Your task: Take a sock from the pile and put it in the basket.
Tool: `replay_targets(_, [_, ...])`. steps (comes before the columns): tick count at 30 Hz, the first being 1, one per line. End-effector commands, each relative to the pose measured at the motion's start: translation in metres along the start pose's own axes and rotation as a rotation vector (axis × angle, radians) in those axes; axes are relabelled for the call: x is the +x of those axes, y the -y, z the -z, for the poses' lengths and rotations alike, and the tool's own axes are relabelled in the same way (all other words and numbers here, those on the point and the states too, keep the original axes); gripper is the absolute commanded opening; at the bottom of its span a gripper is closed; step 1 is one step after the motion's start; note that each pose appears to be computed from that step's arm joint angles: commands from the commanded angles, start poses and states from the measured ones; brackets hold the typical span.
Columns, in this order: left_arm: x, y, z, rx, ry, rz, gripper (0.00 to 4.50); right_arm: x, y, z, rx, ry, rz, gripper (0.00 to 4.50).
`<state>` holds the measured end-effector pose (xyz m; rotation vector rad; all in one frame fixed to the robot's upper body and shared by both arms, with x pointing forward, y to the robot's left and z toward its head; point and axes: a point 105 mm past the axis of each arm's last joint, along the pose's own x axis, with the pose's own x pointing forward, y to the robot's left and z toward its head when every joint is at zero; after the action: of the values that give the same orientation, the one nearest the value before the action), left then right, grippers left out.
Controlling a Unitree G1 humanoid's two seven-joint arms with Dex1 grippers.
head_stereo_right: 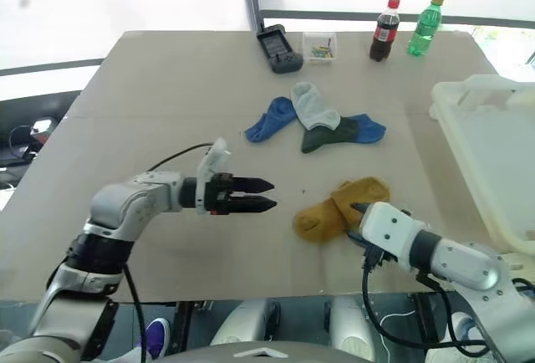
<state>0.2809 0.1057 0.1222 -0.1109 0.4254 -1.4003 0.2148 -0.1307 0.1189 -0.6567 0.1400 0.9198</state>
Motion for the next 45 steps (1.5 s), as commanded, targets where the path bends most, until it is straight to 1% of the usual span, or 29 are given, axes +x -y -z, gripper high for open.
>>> replay_targets(1, [0.002, 0.019, 0.002, 0.145, -0.063, 0.068, 3.55, 0.000, 0.012, -0.010, 0.000, 0.062, 0.069, 3.31])
replay_targets(2, [0.003, 0.022, 0.007, 0.165, -0.089, 0.080, 3.55, 0.000, 0.016, -0.011, 0.008, 0.070, 0.089, 3.31])
replay_targets(4, [0.010, 0.023, 0.013, 0.091, -0.108, 0.082, 3.55, -0.003, 0.028, -0.010, 0.040, 0.079, 0.143, 3.31])
replay_targets(6, [0.018, 0.021, 0.026, 0.001, -0.174, 0.064, 3.55, -0.005, 0.039, -0.006, 0.068, 0.075, 0.190, 3.31])
replay_targets(7, [0.023, 0.024, 0.028, -0.034, -0.172, 0.082, 3.55, -0.006, 0.041, -0.003, 0.078, 0.063, 0.196, 3.31])
replay_targets(12, [0.047, 0.030, 0.024, -0.217, -0.145, 0.094, 3.55, -0.012, 0.047, 0.016, 0.081, 0.004, 0.226, 3.31])
replay_targets(17, [0.065, 0.034, 0.022, -0.321, -0.138, 0.099, 3.55, -0.013, 0.052, 0.029, 0.082, -0.021, 0.260, 3.31])
replay_targets(20, [0.070, 0.034, 0.024, -0.361, -0.144, 0.091, 2.66, -0.013, 0.052, 0.032, 0.080, -0.026, 0.265, 3.38])
replay_targets(22, [0.072, 0.035, 0.022, -0.381, -0.122, 0.100, 1.74, -0.014, 0.052, 0.033, 0.083, -0.030, 0.272, 3.38])
replay_targets(25, [0.072, 0.036, 0.018, -0.403, -0.093, 0.106, 0.11, -0.015, 0.050, 0.038, 0.080, -0.049, 0.280, 3.38])
replay_targets(26, [0.071, 0.035, 0.017, -0.412, -0.091, 0.098, 0.05, -0.015, 0.050, 0.039, 0.078, -0.052, 0.280, 3.38])
replay_targets(35, [0.068, 0.031, 0.014, -0.396, -0.101, 0.055, 0.05, -0.009, 0.046, 0.044, 0.017, -0.078, 0.233, 3.38])
replay_targets(36, [0.067, 0.031, 0.014, -0.396, -0.101, 0.054, 0.05, -0.007, 0.046, 0.045, 0.026, -0.076, 0.232, 3.38])
replay_targets(40, [0.057, 0.032, 0.008, -0.292, -0.079, 0.048, 0.05, 0.004, 0.043, 0.048, 0.120, -0.053, 0.195, 3.38])
replay_targets(43, [0.053, 0.030, 0.005, -0.228, -0.057, 0.034, 0.00, 0.013, 0.034, 0.054, 0.136, -0.074, 0.130, 2.64])
replay_targets(44, [0.053, 0.030, 0.004, -0.214, -0.049, 0.031, 0.00, 0.015, 0.031, 0.056, 0.146, -0.076, 0.114, 2.16])
replay_targets(45, [0.052, 0.030, 0.003, -0.203, -0.043, 0.028, 0.00, 0.018, 0.028, 0.058, 0.149, -0.085, 0.090, 1.46])
